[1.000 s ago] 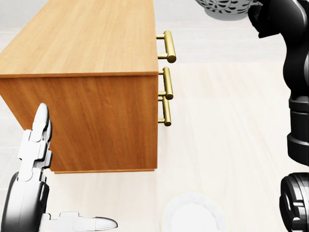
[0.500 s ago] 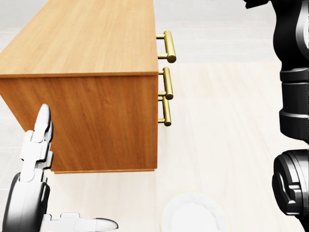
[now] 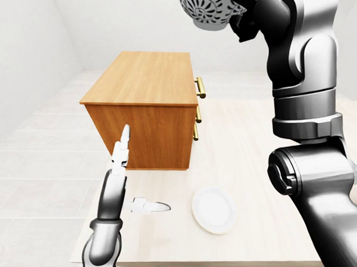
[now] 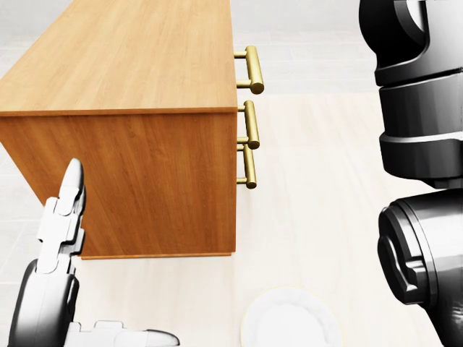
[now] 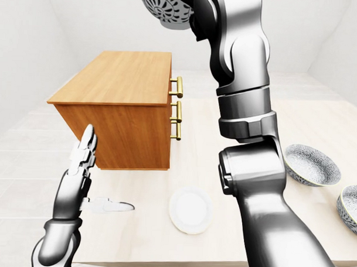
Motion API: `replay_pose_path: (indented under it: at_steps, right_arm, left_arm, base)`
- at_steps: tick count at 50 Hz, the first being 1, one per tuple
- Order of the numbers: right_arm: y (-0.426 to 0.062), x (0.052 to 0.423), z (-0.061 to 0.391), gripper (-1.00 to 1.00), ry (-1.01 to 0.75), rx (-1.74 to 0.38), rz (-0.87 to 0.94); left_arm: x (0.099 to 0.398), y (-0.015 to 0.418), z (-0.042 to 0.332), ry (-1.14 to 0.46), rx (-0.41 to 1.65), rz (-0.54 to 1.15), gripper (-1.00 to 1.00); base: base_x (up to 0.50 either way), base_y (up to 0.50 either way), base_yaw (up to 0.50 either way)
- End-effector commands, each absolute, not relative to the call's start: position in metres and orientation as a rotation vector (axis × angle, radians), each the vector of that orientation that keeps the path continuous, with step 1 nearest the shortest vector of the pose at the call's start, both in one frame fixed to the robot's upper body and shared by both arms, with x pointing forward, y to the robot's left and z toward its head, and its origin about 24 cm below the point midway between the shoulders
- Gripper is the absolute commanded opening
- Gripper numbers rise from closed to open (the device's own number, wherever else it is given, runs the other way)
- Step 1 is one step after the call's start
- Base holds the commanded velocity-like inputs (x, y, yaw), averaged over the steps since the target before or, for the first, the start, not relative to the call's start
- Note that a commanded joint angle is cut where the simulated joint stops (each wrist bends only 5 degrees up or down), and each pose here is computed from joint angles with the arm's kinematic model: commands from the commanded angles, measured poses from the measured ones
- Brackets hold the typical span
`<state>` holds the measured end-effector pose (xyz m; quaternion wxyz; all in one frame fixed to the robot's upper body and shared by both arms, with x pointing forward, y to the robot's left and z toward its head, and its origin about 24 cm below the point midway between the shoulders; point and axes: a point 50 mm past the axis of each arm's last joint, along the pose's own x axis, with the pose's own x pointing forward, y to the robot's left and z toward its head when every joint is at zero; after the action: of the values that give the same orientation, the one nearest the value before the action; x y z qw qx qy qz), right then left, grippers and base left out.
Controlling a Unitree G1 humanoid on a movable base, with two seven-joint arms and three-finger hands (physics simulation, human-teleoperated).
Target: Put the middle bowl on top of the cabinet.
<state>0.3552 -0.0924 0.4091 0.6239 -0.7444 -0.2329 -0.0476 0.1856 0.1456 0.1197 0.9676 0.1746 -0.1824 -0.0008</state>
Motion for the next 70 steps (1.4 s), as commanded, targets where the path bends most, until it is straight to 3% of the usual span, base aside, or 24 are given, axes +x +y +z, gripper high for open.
replay_pose_path:
  at_steps: [1,12,34,50,70]
  right_arm:
    - [-0.071,0.348,0.421,-1.00,-0.660,-1.611,-0.059]
    - [-0.051,0.349,0.428,-1.00,-0.733,-1.510,0.003]
    - [-0.014,0.355,0.404,-1.00,-0.756,-1.521,0.112]
    - [-0.003,0.357,0.397,-1.00,-0.753,-1.506,0.157]
    - [0.001,0.376,0.354,-1.00,-0.657,-1.475,0.246]
  left_arm:
    - [0.186,0.145,0.117,-0.354,0.362,-0.013,1.00]
    - [0.185,0.144,0.116,-0.353,0.357,-0.022,1.00]
    - [0.185,0.144,0.119,-0.362,0.337,-0.021,1.00]
    - [0.185,0.145,0.117,-0.355,0.356,-0.017,1.00]
    - [0.186,0.145,0.115,-0.348,0.359,-0.018,1.00]
  base:
    - [0.00,0.00,0.00]
    - [0.00,0.00,0.00]
    - [0.00,0.00,0.00]
    - [0.00,0.00,0.00]
    - [0.00,0.00,0.00]
